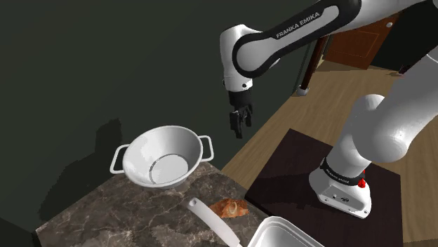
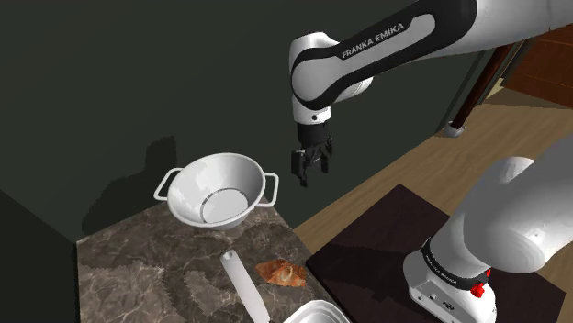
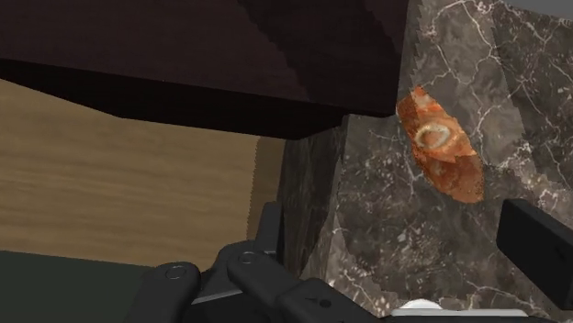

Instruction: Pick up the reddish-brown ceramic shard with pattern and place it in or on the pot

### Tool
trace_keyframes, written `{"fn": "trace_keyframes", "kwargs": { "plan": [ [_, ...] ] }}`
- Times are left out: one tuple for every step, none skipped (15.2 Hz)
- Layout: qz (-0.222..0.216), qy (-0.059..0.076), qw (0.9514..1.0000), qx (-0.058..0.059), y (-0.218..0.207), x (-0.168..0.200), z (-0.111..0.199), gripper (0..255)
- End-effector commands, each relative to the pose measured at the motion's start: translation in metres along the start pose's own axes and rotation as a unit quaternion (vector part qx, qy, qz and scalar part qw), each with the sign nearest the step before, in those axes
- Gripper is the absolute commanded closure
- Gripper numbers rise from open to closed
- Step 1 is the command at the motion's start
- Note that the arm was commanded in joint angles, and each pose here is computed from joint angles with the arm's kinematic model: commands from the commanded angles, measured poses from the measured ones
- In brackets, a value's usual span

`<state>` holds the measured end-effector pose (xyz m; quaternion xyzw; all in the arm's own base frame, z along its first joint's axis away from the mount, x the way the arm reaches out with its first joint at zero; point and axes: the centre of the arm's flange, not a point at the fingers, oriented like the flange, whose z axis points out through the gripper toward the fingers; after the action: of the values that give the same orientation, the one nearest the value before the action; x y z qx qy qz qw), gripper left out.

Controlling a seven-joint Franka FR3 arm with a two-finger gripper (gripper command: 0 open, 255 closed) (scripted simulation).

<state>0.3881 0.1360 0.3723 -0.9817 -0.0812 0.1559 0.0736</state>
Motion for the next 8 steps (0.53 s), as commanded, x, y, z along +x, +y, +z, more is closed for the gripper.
{"fn": "trace_keyframes", "kwargs": {
  "plan": [
    [0.001, -0.011, 0.9998, 0.016, -0.014, 0.016, 0.021, 0],
    [0.001, -0.016, 0.9996, 0.023, -0.021, 0.023, 0.029, 0],
    [0.001, -0.022, 0.9993, 0.031, -0.028, 0.029, 0.037, 0],
    [0.001, -0.027, 0.9989, 0.038, -0.035, 0.036, 0.045, 0],
    [0.001, -0.033, 0.9984, 0.046, -0.042, 0.042, 0.053, 0],
    [0.001, -0.038, 0.9979, 0.053, -0.050, 0.049, 0.061, 0],
    [0.001, -0.043, 0.9972, 0.061, -0.057, 0.055, 0.069, 0],
    [0.001, -0.049, 0.9965, 0.068, -0.065, 0.061, 0.077, 0]
  ]
}}
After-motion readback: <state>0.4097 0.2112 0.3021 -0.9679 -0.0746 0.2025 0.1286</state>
